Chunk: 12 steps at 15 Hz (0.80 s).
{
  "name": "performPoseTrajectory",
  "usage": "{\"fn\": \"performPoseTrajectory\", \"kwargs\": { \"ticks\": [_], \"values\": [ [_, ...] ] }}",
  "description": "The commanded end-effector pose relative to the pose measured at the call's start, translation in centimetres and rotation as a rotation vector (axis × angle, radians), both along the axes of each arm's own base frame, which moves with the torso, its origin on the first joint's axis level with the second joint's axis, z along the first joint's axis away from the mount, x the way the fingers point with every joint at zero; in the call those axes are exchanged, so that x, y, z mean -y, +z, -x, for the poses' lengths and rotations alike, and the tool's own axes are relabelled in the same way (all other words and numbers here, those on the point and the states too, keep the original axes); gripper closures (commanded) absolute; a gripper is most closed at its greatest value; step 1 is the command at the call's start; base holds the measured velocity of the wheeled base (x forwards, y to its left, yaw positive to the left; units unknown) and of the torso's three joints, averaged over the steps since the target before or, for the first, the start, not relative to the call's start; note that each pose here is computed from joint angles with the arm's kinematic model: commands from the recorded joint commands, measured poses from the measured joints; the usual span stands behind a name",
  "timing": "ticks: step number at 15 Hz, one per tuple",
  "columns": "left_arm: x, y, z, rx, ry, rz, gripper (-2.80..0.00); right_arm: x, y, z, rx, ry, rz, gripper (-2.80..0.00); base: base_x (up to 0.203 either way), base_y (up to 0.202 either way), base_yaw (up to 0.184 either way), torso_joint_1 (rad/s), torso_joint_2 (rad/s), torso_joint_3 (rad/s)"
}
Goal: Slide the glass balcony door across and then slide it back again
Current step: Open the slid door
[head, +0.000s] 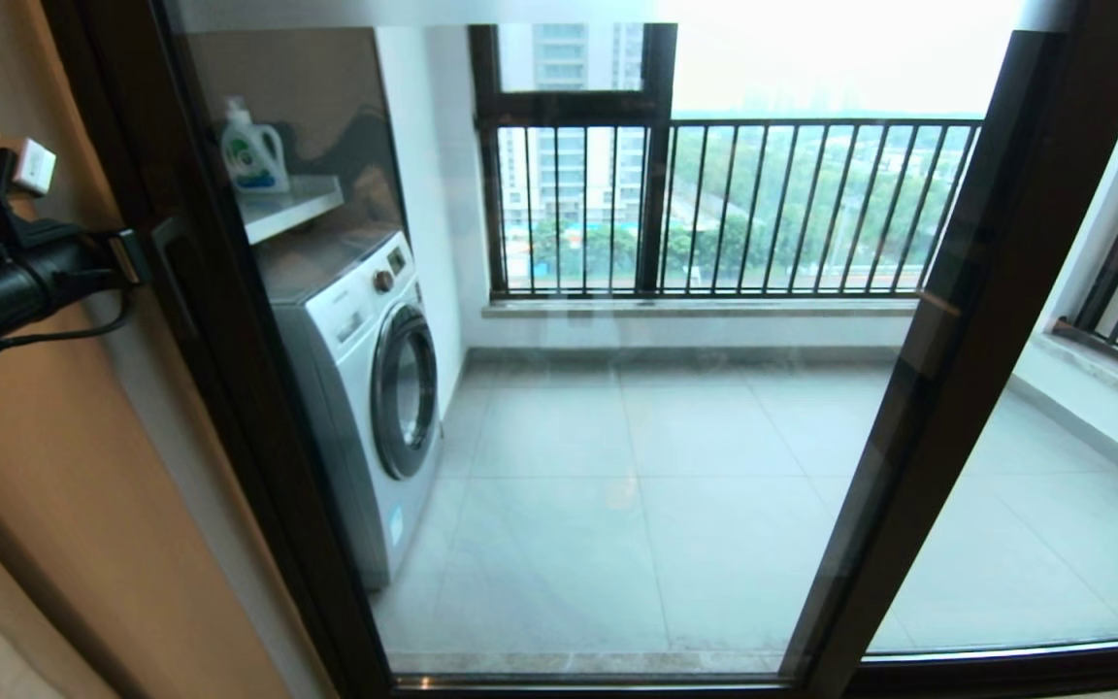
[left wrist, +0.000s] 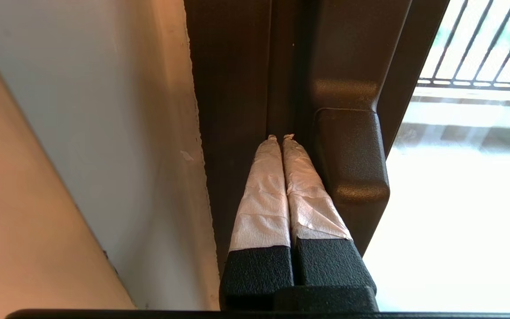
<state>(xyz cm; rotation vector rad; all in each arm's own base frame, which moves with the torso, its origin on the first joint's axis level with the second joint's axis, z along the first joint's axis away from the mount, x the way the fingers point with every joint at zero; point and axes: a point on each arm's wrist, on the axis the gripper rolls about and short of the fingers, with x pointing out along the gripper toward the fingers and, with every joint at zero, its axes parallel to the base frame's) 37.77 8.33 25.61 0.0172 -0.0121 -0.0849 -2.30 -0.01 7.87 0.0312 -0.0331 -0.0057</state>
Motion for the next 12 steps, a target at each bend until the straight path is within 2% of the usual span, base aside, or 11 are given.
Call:
{"fn": "performPoseTrajectory", "kwargs": {
  "ticks": [1, 12],
  "values": [
    [1.2, 0.3, -0.2, 0.012, -0.005, -0.002, 0.0, 0.0, -0.3, -0.1, -0.013, -0.002, 0.0, 0.0, 0.0, 0.0, 0.0, 0.0, 0.0, 0.0],
    [3.6, 0.4, -0.4, 0.016, -0.052, -0.002, 0.0, 0.0, -0.3, -0.1, -0.013, 0.0, 0.0, 0.0, 0.0, 0.0, 0.0, 0.0, 0.0, 0.0]
  ]
}}
